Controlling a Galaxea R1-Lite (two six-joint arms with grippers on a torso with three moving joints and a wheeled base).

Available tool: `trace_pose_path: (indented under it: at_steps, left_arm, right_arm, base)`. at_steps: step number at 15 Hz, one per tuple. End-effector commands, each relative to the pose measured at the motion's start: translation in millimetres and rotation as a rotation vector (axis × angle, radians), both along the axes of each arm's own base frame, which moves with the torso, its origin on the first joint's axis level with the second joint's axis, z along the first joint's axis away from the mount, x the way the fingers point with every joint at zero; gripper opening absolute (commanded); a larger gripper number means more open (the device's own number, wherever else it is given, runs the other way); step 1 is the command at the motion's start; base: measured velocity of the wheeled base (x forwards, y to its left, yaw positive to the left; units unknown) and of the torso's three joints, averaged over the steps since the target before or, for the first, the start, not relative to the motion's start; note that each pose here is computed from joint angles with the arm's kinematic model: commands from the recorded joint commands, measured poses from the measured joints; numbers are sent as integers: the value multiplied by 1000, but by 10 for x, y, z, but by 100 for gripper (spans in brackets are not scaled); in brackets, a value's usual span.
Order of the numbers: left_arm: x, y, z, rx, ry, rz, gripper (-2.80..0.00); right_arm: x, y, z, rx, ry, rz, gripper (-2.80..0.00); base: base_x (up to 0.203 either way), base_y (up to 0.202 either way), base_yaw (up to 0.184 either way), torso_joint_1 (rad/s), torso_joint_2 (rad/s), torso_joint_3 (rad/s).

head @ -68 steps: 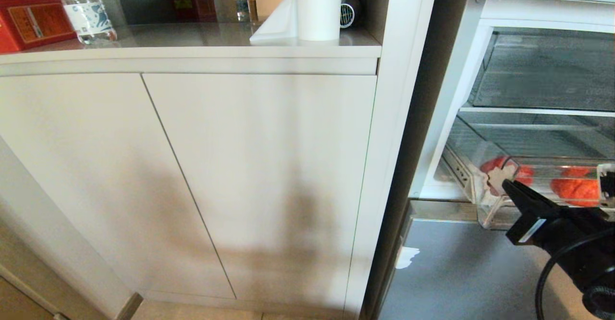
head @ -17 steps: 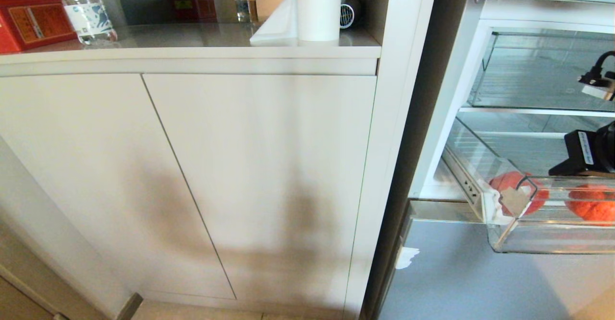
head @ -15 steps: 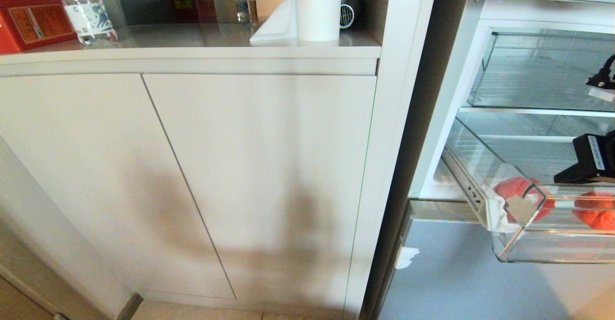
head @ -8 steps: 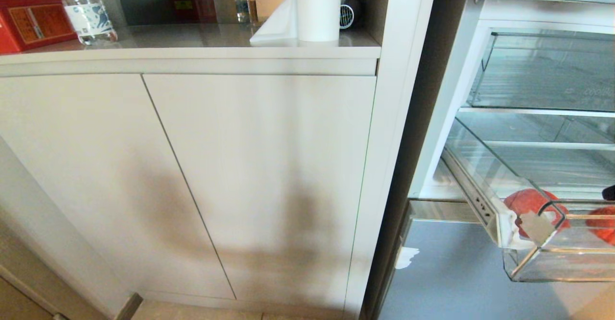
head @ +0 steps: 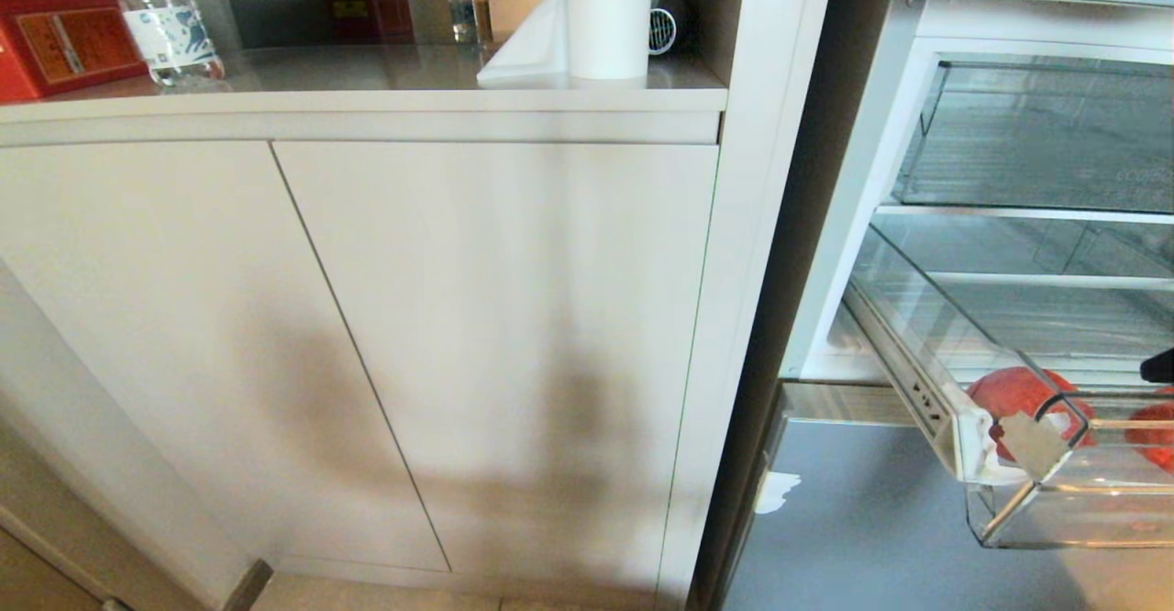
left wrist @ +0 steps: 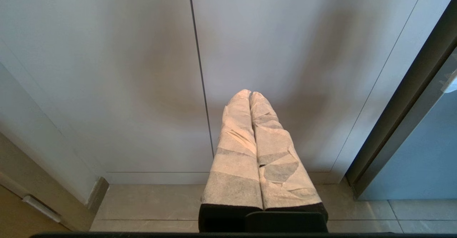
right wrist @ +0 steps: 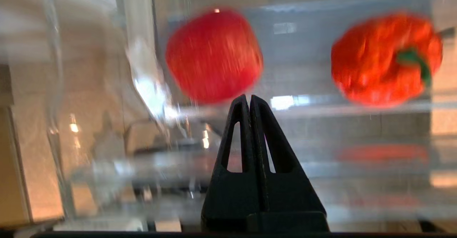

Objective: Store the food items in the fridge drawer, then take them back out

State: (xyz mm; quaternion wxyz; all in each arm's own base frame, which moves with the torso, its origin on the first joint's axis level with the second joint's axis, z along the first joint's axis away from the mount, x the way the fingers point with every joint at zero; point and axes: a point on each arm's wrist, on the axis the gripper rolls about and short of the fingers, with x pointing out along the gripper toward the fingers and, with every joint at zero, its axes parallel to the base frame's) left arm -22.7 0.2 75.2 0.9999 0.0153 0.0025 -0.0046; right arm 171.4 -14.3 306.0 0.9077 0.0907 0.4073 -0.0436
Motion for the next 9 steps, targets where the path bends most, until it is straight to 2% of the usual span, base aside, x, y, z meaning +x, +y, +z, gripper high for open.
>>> trace_pose_path:
  at_steps: [1, 5, 9]
  left_arm:
    - [1, 0, 0, 0, 1, 0, -280]
    - [1, 0, 0, 0, 1, 0, -280]
    - [1, 0, 0, 0, 1, 0, -280]
  right_arm:
    - [-247, 3, 23, -10, -3, 4, -280]
    - [-484, 26, 44, -20, -25, 13, -280]
    - [-181, -4, -32, -13, 16, 15, -280]
  base:
    - [0, 0, 0, 0, 0, 0]
    - [0, 0, 0, 0, 0, 0]
    - [0, 0, 0, 0, 0, 0]
